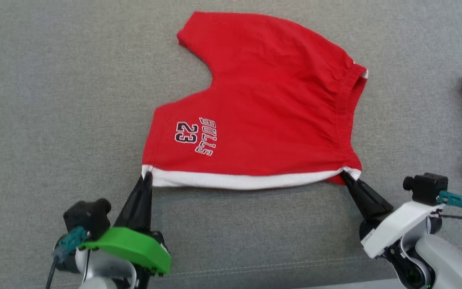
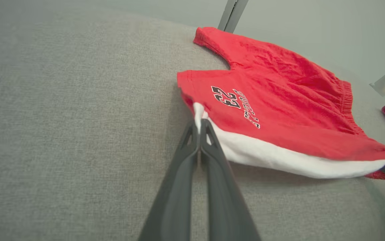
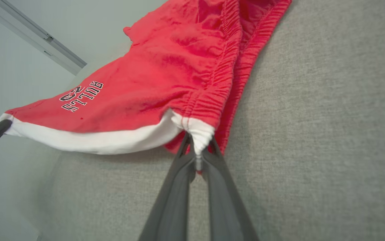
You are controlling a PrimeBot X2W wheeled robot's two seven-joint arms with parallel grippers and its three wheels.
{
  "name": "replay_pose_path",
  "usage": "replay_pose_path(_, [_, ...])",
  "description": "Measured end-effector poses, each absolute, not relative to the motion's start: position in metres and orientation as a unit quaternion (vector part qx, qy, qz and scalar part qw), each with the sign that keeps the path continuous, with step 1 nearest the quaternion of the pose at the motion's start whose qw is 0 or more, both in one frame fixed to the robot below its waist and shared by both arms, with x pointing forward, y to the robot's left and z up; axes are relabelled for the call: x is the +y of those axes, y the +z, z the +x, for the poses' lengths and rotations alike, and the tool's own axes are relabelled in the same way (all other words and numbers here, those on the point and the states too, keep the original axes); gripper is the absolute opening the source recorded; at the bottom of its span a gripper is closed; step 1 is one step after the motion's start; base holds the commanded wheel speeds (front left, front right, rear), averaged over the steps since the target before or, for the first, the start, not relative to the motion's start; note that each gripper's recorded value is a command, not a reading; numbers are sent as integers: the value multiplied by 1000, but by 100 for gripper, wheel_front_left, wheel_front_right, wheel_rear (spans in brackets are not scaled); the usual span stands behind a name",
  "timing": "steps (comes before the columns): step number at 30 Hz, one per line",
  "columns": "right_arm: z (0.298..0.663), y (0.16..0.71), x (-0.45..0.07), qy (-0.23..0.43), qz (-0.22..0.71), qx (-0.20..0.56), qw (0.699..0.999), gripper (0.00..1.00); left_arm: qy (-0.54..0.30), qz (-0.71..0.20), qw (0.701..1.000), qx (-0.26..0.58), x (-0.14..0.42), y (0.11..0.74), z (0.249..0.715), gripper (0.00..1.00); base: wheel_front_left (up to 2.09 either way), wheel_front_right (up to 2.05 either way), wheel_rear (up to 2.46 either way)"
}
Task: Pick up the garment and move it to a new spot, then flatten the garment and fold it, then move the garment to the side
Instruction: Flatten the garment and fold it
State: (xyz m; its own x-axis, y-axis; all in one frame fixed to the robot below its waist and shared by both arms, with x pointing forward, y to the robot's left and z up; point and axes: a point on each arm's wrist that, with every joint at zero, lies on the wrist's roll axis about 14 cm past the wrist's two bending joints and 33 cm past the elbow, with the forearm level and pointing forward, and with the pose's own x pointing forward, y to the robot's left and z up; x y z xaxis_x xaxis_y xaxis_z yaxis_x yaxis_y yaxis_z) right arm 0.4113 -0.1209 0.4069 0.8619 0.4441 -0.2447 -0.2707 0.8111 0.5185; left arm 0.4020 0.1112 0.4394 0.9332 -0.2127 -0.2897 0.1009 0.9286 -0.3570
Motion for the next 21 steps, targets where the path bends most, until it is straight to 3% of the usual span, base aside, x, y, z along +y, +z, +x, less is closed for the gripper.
replay_pose_path(12, [360, 380, -133, 174, 238, 239, 925, 0, -54, -215, 937, 271, 113, 434, 316, 0, 0, 0, 0])
replay_pose_path(21, [338, 370, -145, 147, 244, 267, 921, 0, -67, -220, 921, 316, 113, 431, 295, 0, 0, 0, 0])
